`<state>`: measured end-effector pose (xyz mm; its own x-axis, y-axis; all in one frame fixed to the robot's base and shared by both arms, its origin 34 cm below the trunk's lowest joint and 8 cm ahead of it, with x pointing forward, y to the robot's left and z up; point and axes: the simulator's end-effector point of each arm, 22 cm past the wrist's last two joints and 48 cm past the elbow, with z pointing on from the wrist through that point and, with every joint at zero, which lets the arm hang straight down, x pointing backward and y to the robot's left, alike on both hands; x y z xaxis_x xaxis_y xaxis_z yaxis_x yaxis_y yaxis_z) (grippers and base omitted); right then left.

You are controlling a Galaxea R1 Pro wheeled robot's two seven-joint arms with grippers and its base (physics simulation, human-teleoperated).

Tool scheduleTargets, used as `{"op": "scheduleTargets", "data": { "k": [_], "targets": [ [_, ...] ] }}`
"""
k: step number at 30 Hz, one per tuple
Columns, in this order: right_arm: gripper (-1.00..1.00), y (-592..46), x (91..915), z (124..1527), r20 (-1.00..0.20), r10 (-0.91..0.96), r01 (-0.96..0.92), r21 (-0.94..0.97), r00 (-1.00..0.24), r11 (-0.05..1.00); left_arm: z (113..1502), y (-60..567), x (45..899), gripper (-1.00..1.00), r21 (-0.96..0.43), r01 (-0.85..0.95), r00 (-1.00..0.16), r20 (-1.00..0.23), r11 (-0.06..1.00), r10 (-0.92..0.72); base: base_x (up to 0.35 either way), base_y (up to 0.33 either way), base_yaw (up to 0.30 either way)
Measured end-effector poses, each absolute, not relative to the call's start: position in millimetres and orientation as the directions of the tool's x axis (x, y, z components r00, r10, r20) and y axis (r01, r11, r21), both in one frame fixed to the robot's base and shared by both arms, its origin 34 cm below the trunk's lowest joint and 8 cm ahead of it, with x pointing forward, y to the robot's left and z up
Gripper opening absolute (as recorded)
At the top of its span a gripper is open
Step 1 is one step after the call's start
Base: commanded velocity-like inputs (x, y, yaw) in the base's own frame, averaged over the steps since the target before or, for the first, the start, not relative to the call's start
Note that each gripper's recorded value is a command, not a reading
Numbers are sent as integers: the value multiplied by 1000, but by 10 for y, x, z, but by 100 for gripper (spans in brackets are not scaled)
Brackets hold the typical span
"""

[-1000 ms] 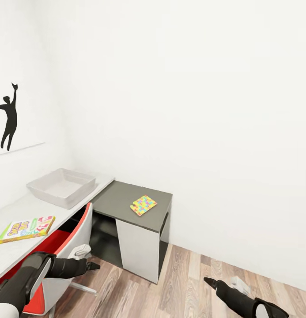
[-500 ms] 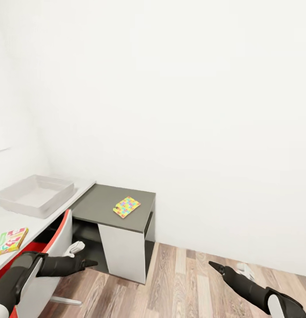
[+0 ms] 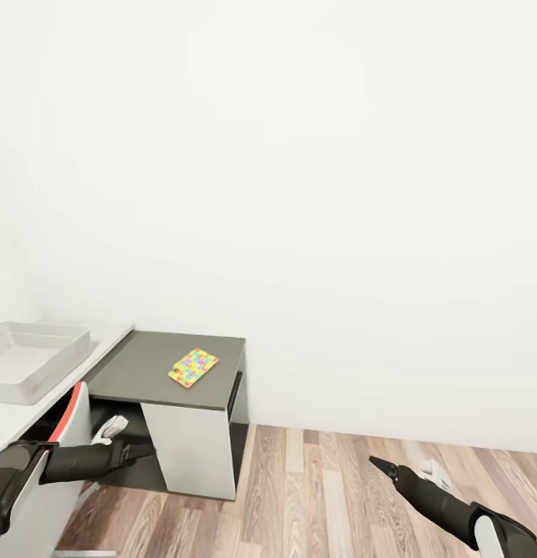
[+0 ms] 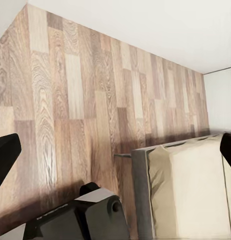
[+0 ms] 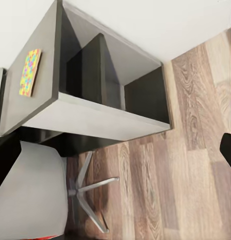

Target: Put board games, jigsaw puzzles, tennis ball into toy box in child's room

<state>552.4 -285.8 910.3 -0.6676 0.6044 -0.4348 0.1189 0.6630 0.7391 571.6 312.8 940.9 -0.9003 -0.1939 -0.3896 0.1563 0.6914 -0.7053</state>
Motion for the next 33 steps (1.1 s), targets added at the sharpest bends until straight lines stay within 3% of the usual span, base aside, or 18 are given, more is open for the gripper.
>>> {"op": "scheduleTargets", "data": {
  "k": [33],
  "targets": [
    [100, -2856, 5513, 9073, -429, 607, 124, 740, -669, 661, 9416, 3141, 5722, 100, -706, 155, -898, -392, 691, -198, -46, 22, -281]
  ]
}}
